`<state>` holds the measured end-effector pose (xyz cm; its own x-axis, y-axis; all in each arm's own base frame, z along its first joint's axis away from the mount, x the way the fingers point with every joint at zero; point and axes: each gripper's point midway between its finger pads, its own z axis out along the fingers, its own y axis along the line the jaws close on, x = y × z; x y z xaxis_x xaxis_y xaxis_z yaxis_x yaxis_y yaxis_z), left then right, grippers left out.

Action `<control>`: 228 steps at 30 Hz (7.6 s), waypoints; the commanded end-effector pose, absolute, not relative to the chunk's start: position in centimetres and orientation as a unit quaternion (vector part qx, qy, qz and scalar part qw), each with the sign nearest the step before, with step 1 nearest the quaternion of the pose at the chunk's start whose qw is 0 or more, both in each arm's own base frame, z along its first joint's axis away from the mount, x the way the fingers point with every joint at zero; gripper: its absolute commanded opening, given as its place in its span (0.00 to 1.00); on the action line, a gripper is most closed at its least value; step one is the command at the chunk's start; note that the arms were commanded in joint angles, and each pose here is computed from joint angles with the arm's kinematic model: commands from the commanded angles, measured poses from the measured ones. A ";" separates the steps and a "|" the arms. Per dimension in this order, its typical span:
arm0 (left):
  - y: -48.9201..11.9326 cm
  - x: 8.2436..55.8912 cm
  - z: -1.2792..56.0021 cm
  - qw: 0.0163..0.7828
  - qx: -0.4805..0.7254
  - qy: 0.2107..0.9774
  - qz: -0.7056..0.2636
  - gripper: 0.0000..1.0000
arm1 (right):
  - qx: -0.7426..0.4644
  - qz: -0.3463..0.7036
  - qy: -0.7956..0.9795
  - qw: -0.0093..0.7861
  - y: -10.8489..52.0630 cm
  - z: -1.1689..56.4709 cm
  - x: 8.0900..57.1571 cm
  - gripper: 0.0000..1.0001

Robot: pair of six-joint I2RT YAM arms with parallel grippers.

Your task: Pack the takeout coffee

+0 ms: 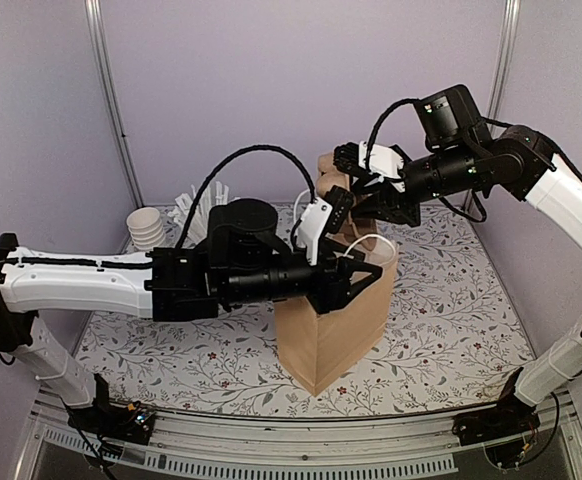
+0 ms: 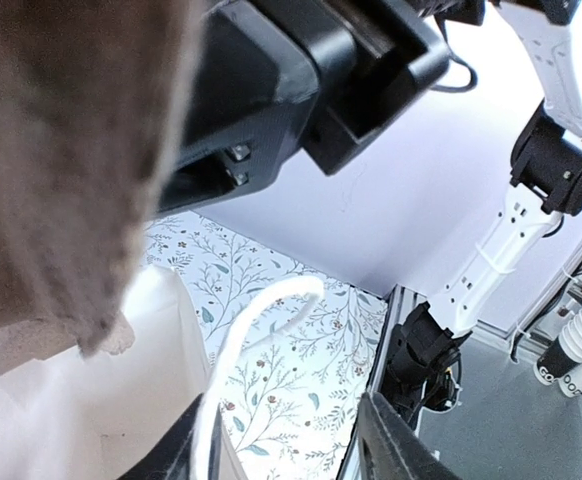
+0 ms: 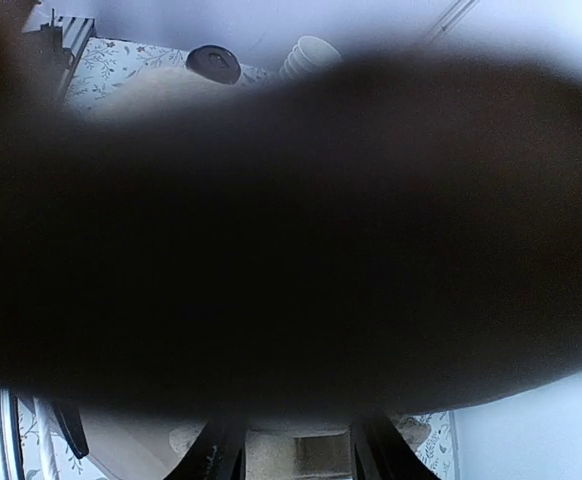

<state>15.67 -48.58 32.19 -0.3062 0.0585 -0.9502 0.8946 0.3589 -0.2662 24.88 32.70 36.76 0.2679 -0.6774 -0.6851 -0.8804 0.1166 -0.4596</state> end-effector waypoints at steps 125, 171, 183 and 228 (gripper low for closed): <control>-36.5 10.0 22.9 0.651 0.148 0.652 -0.360 1.00 | -0.806 -0.026 0.576 0.135 28.1 21.6 17.4 0.36; -38.0 13.6 29.0 0.513 0.038 0.773 -0.372 0.81 | -0.781 -0.012 0.600 0.173 28.2 24.0 17.2 0.42; -34.5 16.0 31.9 0.576 0.088 0.729 -0.358 0.88 | -0.770 0.025 0.575 0.275 29.6 30.8 16.9 0.51; -45.9 9.4 33.6 0.294 0.403 0.683 -0.534 0.96 | -0.754 0.046 0.548 0.359 29.5 34.4 16.4 0.66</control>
